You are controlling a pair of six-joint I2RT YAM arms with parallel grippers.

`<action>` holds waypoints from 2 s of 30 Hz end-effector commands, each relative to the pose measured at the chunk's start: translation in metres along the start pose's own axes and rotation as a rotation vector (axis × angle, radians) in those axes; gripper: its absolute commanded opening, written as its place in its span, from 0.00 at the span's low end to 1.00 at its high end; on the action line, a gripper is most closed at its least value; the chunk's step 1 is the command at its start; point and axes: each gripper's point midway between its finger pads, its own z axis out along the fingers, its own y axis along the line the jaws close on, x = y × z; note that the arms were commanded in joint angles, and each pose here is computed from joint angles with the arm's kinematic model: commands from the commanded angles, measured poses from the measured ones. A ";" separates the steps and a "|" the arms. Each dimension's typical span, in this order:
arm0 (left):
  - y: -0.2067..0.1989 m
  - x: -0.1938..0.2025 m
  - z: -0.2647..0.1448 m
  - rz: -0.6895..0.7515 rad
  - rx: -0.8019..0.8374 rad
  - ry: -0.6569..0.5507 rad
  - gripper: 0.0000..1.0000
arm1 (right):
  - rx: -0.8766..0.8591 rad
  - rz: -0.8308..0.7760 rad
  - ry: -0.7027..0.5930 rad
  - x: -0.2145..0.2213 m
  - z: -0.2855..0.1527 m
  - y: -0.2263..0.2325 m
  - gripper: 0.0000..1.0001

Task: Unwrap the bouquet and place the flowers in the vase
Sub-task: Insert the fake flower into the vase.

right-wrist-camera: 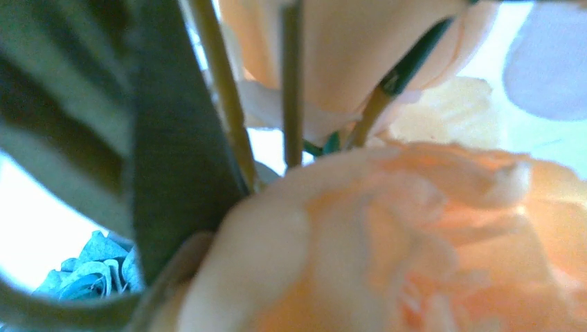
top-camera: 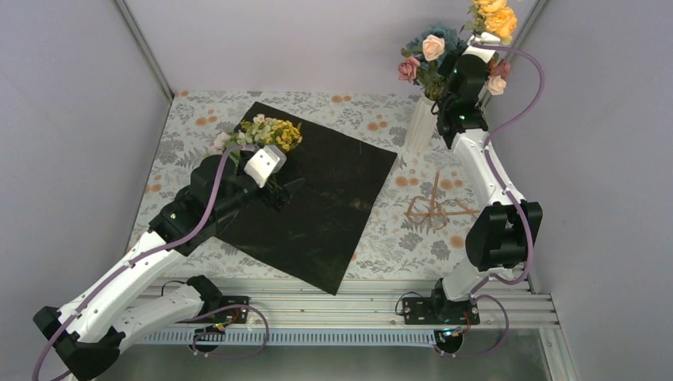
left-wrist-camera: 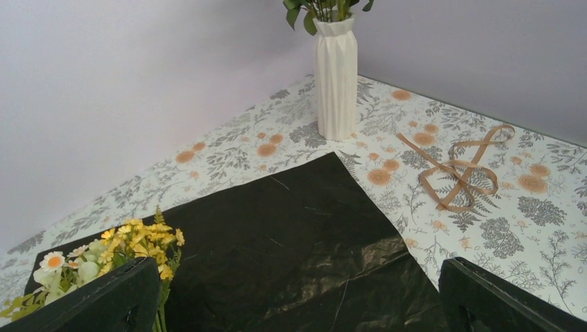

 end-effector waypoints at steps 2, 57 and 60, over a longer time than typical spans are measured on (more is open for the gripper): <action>-0.003 -0.003 -0.002 0.010 0.013 -0.019 1.00 | -0.003 -0.027 0.028 0.018 0.001 0.000 0.04; -0.009 -0.001 0.002 0.007 0.050 -0.012 1.00 | -0.074 -0.039 -0.022 -0.042 -0.010 0.009 0.04; -0.009 -0.001 0.002 0.007 0.052 -0.010 1.00 | -0.077 -0.045 -0.029 -0.049 -0.013 0.010 0.04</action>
